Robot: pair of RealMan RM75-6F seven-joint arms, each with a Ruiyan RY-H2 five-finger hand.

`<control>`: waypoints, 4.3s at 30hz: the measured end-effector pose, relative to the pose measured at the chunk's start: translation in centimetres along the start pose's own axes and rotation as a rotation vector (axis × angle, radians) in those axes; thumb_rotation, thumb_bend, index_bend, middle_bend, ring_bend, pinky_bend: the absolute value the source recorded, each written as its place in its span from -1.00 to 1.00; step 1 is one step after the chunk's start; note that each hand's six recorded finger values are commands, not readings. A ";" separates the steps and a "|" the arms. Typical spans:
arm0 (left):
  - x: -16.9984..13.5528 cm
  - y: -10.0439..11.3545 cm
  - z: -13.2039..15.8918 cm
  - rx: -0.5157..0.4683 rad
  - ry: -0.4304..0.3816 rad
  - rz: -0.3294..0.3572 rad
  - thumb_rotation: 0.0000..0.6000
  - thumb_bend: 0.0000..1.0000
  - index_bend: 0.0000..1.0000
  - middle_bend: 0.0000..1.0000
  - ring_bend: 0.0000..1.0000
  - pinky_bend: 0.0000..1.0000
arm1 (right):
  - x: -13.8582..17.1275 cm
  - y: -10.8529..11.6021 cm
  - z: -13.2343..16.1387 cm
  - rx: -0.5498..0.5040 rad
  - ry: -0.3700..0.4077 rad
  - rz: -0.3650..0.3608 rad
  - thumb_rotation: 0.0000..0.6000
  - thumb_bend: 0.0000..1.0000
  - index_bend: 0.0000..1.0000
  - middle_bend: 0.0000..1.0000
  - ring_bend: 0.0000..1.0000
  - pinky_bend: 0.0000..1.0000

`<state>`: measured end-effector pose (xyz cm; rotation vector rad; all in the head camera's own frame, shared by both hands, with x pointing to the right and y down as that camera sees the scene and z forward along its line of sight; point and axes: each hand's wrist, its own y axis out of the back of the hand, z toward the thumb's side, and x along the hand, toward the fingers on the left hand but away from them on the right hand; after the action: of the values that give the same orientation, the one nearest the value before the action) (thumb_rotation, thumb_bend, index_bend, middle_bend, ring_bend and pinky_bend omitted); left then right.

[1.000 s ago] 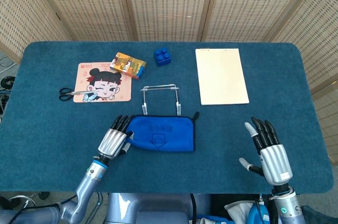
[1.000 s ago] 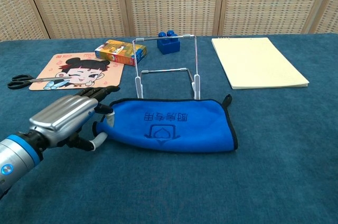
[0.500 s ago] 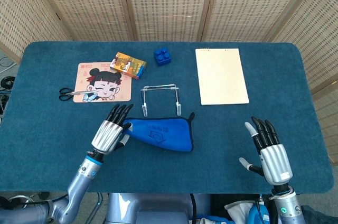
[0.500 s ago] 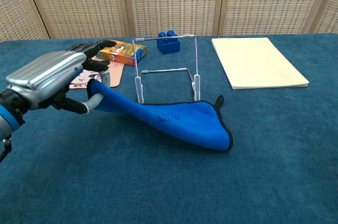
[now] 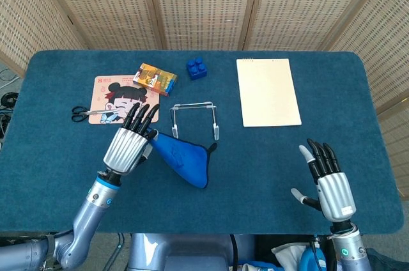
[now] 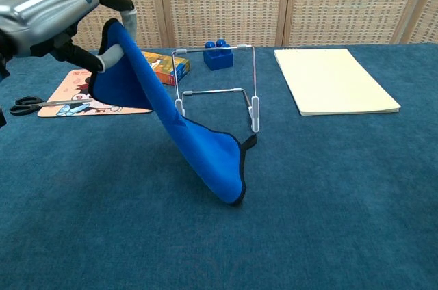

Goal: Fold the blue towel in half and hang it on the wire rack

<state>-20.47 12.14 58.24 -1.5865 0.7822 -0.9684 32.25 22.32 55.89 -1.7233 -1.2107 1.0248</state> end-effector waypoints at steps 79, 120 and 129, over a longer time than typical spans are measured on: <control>16.7 8.1 8.6 0.415 0.315 -0.125 1.00 0.15 0.77 -1.00 -1.00 -1.00 | -1.4 -0.6 -3.4 -0.009 -0.102 0.039 1.00 -1.00 -1.00 -1.00 -1.00 -1.00; 25.8 -1.0 6.6 0.300 0.304 -0.177 1.00 0.14 0.75 -1.00 -1.00 -1.00 | -1.8 -1.8 -5.6 0.087 -0.174 0.059 1.00 -1.00 -1.00 -1.00 -1.00 -1.00; 26.4 -3.8 6.2 0.268 0.310 -0.213 1.00 0.13 0.75 -1.00 -1.00 -1.00 | -1.9 -2.0 -6.2 0.098 -0.195 0.065 1.00 -1.00 -1.00 -1.00 -1.00 -1.00</control>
<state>-2.98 -7.24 66.32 -1.3196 0.6666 -1.4364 36.81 20.12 60.35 -1.6250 -1.2090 1.2954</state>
